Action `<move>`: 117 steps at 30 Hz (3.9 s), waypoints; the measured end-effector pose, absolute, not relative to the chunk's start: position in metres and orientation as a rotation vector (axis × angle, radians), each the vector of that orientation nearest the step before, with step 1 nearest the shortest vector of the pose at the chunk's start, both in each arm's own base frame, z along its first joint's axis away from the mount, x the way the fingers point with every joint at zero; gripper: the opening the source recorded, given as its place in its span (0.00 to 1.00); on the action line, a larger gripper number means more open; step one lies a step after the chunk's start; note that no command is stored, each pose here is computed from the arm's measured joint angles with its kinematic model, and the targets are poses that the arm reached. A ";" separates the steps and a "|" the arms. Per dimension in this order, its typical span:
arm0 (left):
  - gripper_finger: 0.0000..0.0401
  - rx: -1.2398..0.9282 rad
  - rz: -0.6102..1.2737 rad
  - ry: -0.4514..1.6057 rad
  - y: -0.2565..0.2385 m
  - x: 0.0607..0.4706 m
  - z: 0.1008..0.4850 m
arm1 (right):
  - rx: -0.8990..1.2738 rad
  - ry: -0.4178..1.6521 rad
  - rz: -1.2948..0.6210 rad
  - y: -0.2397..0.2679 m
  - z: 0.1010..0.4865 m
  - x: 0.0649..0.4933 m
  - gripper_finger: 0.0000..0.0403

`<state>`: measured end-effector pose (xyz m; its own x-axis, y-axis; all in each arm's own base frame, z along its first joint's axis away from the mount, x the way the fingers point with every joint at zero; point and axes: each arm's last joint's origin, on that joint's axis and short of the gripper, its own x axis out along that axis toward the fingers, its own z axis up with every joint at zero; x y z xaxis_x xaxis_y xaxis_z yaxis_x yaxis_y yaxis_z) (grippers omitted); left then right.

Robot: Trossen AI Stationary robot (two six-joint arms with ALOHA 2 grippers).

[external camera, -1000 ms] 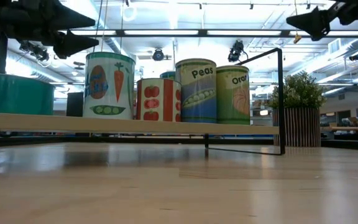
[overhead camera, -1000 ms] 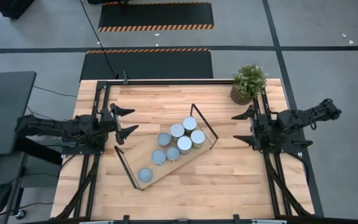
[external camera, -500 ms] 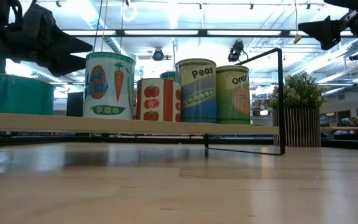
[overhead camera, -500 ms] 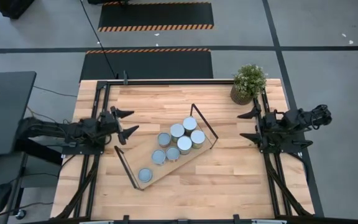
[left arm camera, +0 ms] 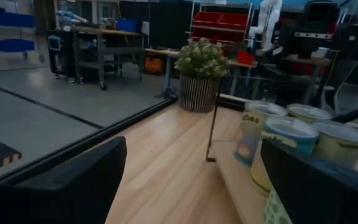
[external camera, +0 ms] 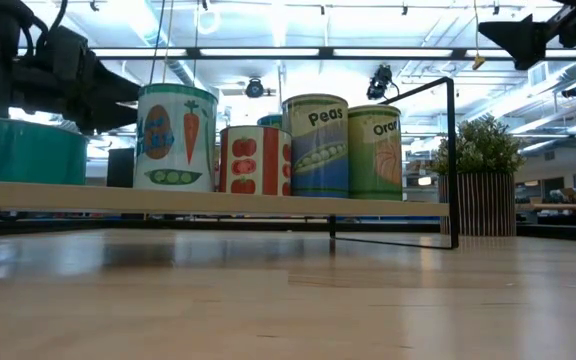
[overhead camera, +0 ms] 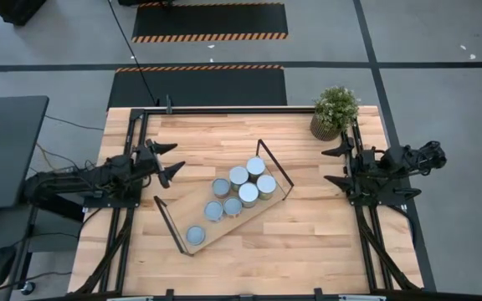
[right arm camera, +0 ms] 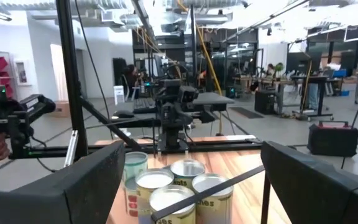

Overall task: Pick and place cans onto a shelf
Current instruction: Return to Home Position

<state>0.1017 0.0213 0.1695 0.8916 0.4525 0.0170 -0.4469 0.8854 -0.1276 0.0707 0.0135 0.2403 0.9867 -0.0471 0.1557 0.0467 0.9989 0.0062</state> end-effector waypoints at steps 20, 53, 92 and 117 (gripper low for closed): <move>0.94 0.000 0.395 0.068 0.015 0.104 0.161 | -0.006 -0.095 -0.084 0.019 0.183 0.091 0.95; 0.94 0.113 0.549 0.030 0.019 0.103 0.168 | 0.036 -0.101 -0.122 0.016 0.175 0.094 0.95; 0.94 0.113 0.548 0.029 0.019 0.103 0.168 | 0.035 -0.101 -0.121 0.016 0.175 0.094 0.95; 0.94 0.113 0.548 0.029 0.019 0.103 0.168 | 0.035 -0.101 -0.121 0.017 0.175 0.094 0.95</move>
